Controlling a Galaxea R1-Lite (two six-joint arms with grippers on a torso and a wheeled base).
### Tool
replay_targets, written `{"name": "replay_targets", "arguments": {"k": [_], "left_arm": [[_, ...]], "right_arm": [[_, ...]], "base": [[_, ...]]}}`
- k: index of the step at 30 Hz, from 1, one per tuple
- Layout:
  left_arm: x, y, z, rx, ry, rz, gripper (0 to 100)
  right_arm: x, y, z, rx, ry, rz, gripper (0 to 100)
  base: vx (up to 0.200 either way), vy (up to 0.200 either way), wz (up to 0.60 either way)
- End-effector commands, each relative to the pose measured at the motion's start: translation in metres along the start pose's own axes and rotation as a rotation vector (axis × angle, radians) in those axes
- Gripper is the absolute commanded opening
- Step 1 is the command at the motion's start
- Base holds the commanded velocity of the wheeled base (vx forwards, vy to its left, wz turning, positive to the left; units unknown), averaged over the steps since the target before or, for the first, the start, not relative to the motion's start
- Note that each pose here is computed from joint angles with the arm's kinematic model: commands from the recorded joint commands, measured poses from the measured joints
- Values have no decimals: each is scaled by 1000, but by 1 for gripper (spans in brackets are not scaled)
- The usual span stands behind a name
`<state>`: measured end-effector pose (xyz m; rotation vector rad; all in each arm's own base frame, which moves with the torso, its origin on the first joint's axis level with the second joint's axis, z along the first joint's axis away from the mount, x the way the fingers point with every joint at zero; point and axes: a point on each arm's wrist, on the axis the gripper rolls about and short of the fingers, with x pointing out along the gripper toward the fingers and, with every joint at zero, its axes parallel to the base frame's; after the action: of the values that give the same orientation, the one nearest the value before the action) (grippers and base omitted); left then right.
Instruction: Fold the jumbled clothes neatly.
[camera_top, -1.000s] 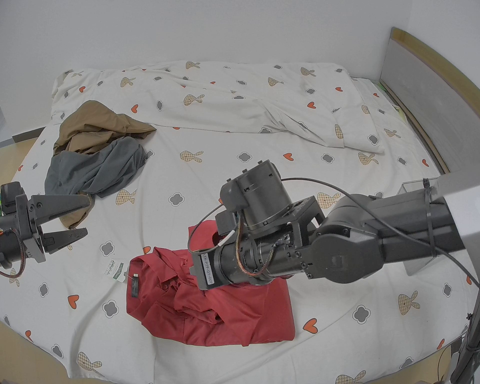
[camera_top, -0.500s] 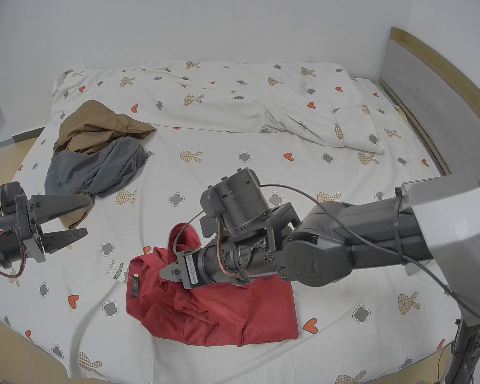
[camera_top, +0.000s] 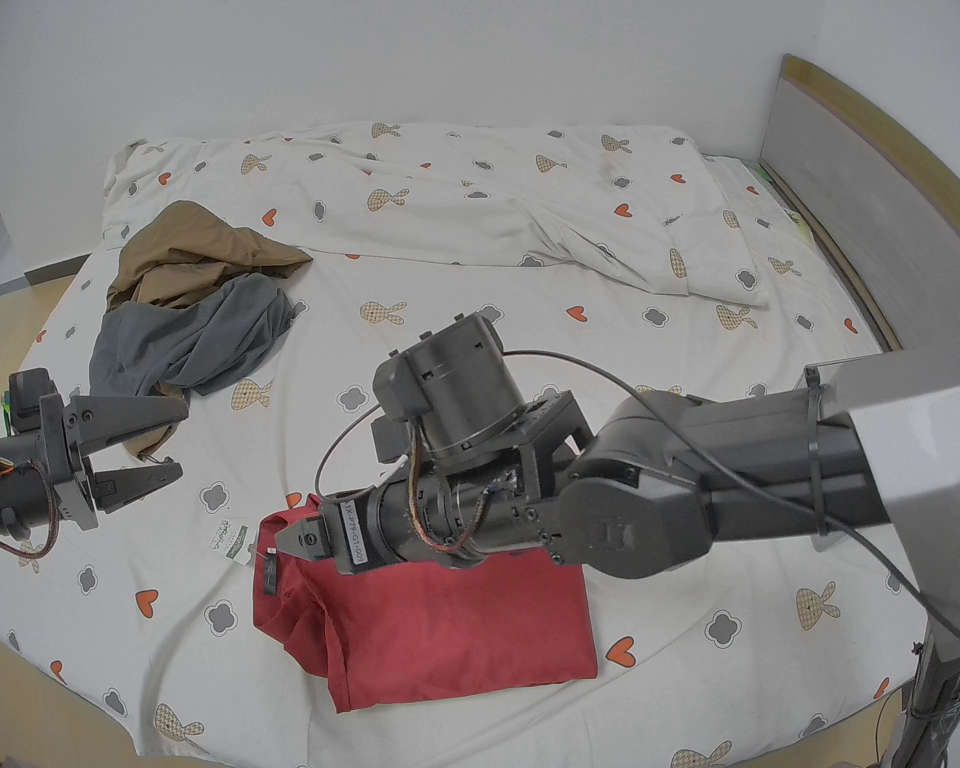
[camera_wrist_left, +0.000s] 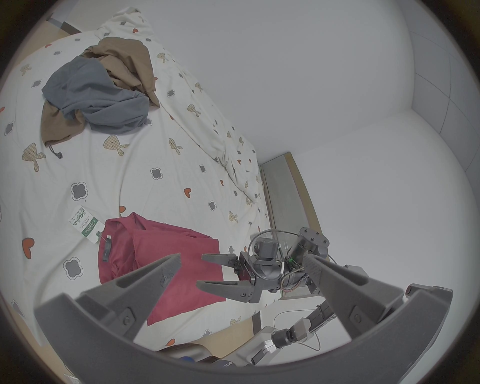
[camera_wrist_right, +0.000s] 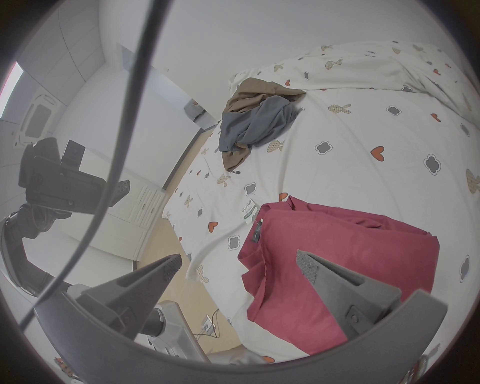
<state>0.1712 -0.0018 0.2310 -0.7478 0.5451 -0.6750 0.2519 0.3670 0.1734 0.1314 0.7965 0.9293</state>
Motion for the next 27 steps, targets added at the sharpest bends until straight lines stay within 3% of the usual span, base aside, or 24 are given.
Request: {"name": "replay_targets", "arguments": {"k": [1,4,5,6,7,9,10,12,15,19,20,27], "left_arm": [[13,12,-3,-41,54,9,100],[24,28,-6,-75,103,35,100],[37,51,-16,-97,171,69,100],[37,51,-16,-97,171,69,100],[50,78,-28,-101,249,103,100],[50,78,-28,-101,249,103,100],[76,135,-43,-21,345,133,100],[85,166,-52,20,358,141,100],[99,192,-61,47,360,135,100],[112,204,-71,58,381,117,100],[121,209,-78,67,403,102,100],[143,205,-76,117,400,56,100]], "right_arm": [[-14,-12,-5,25,19,-32,100],[-26,-25,-7,52,23,-60,100],[-40,-36,-8,72,21,-86,100],[-40,-36,-8,72,21,-86,100],[-59,-47,-8,94,11,-107,100],[-59,-47,-8,94,11,-107,100],[-94,-66,-11,136,-14,-150,100],[-117,-74,-17,156,-26,-166,100],[-155,-82,-26,177,-54,-167,100],[-193,-88,-33,202,-97,-122,100],[-216,-94,-35,213,-149,-90,100],[-265,-111,-41,222,-329,-65,100]], "base": [[0,0,0],[0,0,0],[0,0,0],[0,0,0],[0,0,0],[0,0,0],[0,0,0],[0,0,0],[0,0,0],[0,0,0],[0,0,0],[0,0,0]]}}
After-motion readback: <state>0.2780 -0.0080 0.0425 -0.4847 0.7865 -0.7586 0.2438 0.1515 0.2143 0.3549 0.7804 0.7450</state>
